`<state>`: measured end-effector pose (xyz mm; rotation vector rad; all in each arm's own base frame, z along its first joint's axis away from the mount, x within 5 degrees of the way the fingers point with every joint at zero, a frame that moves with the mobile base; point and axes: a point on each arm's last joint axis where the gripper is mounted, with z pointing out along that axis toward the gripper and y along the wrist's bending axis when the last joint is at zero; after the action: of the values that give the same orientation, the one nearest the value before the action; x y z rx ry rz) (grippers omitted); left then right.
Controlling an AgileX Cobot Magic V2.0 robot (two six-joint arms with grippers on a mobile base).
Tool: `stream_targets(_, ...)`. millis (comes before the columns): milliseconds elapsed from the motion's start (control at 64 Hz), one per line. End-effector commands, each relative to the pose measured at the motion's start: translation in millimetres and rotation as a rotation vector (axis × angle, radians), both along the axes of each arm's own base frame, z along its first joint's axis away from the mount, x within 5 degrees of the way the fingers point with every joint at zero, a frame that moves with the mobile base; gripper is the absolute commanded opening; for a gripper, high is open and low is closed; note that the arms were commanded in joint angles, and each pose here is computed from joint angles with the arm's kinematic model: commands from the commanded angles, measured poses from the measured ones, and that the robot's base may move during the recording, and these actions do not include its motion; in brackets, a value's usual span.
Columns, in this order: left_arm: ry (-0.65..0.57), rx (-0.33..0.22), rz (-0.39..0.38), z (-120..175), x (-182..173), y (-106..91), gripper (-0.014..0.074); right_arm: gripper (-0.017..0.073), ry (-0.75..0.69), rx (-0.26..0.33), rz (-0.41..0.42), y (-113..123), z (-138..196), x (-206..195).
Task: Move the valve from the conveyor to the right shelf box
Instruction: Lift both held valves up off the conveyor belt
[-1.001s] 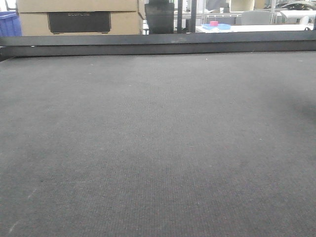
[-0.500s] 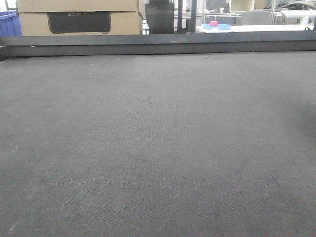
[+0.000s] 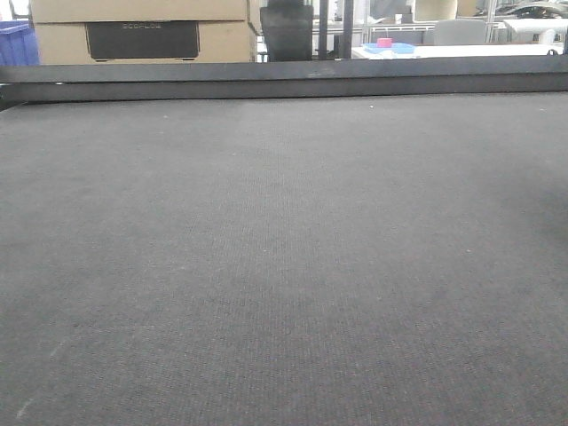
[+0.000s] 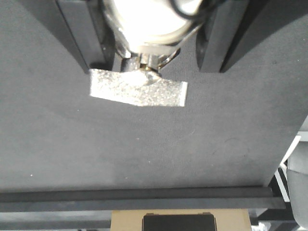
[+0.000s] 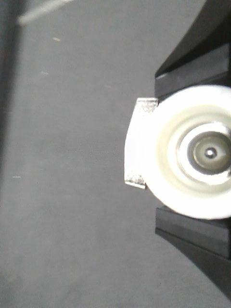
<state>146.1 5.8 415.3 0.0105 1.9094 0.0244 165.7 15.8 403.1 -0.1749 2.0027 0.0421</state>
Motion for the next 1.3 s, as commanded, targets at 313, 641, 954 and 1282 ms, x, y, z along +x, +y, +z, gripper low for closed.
stream_targets(313, -0.072, 0.002, 0.004, 7.3, -1.5, -0.2, -0.0111, -0.0154, -0.131, 0.015, 0.002, 0.0, 20.1, -5.9)
stream_targets(641, -0.070, 0.005, 0.005, 7.1, -1.6, -0.1, -0.0111, -0.0154, -0.140, 0.016, 0.001, 0.0, 20.9, -5.7)
stream_targets(954, -0.070, 0.005, 0.005, 7.1, -1.6, -0.1, -0.0111, -0.0154, -0.142, 0.016, 0.001, 0.0, 21.1, -5.6)
stream_targets(1282, -0.070, 0.005, 0.005, 7.1, -1.6, -0.1, -0.0111, -0.0154, -0.142, 0.016, 0.001, 0.0, 21.1, -5.6)
